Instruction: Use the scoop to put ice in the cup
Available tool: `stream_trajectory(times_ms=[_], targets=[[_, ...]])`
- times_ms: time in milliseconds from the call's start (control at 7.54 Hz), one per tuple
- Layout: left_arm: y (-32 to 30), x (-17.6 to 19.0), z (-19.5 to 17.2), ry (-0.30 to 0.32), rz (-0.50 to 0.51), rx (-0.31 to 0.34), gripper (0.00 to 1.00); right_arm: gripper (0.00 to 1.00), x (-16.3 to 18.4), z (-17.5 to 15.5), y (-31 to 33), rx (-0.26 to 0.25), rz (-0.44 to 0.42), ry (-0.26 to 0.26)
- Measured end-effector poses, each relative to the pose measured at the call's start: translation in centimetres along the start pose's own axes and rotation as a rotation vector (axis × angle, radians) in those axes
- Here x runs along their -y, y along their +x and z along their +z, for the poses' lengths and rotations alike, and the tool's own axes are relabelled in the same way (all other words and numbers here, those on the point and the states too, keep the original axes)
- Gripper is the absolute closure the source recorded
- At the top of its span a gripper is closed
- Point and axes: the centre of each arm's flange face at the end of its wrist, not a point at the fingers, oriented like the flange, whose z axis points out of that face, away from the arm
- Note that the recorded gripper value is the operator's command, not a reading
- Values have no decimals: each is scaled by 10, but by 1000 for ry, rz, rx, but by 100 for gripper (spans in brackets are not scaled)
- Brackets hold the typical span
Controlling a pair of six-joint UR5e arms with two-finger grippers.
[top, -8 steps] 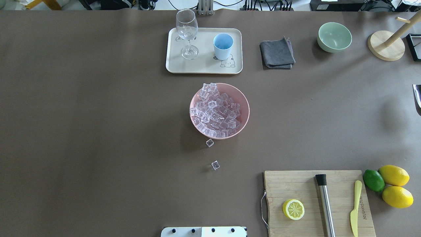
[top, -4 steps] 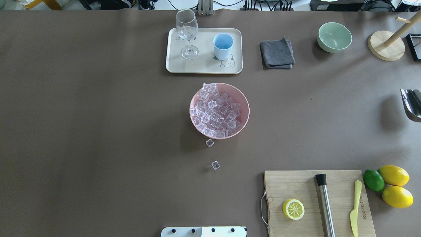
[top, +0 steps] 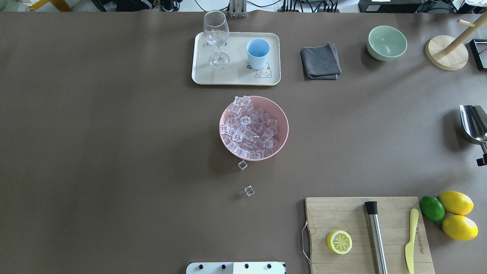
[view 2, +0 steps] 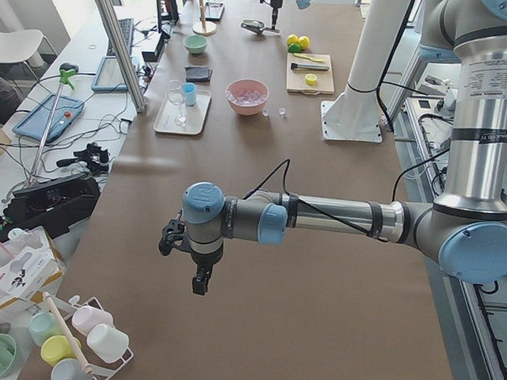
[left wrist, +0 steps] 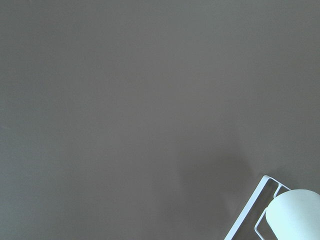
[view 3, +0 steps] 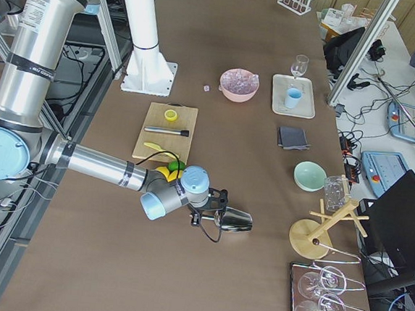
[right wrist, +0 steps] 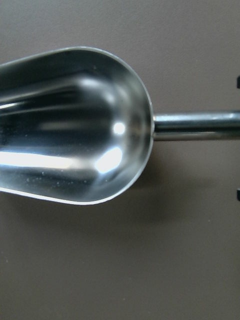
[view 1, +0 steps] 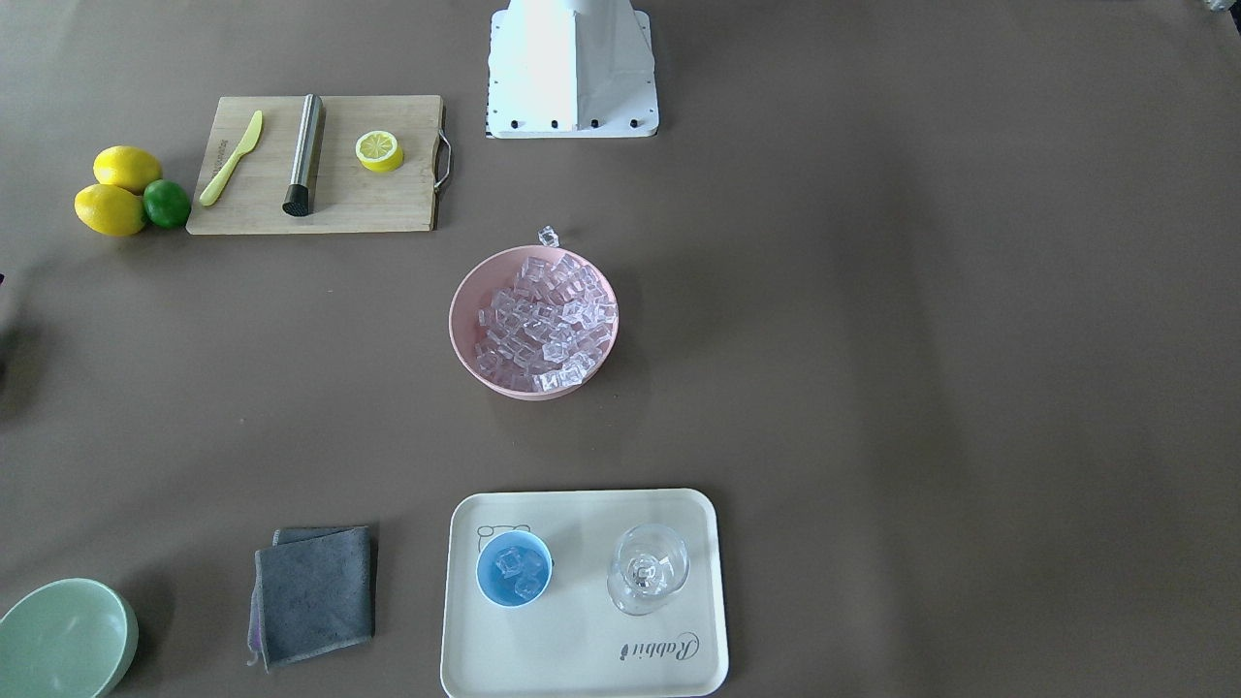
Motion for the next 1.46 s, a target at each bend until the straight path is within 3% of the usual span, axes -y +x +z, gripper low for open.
stream_trajectory(times_ms=[265,398,796,1061,1459], targets=[[2,2,1,-4,4,-1,1,2,6,-5,-14,32,-35,-46],[3,2,1,-12,-2,-1,1,2,12,-18,-25,25,-54,-66],[5,8,-2,-38,-17,-4,1,1,41,-109,-20,-42,-149,-124],[5,8,-2,-41,-19,-4,1,1,40,-154,10,-49,-110,-99],[6,9,-3,-39,-16,-4,1,1,35,-169,29,-67,-103,-81]])
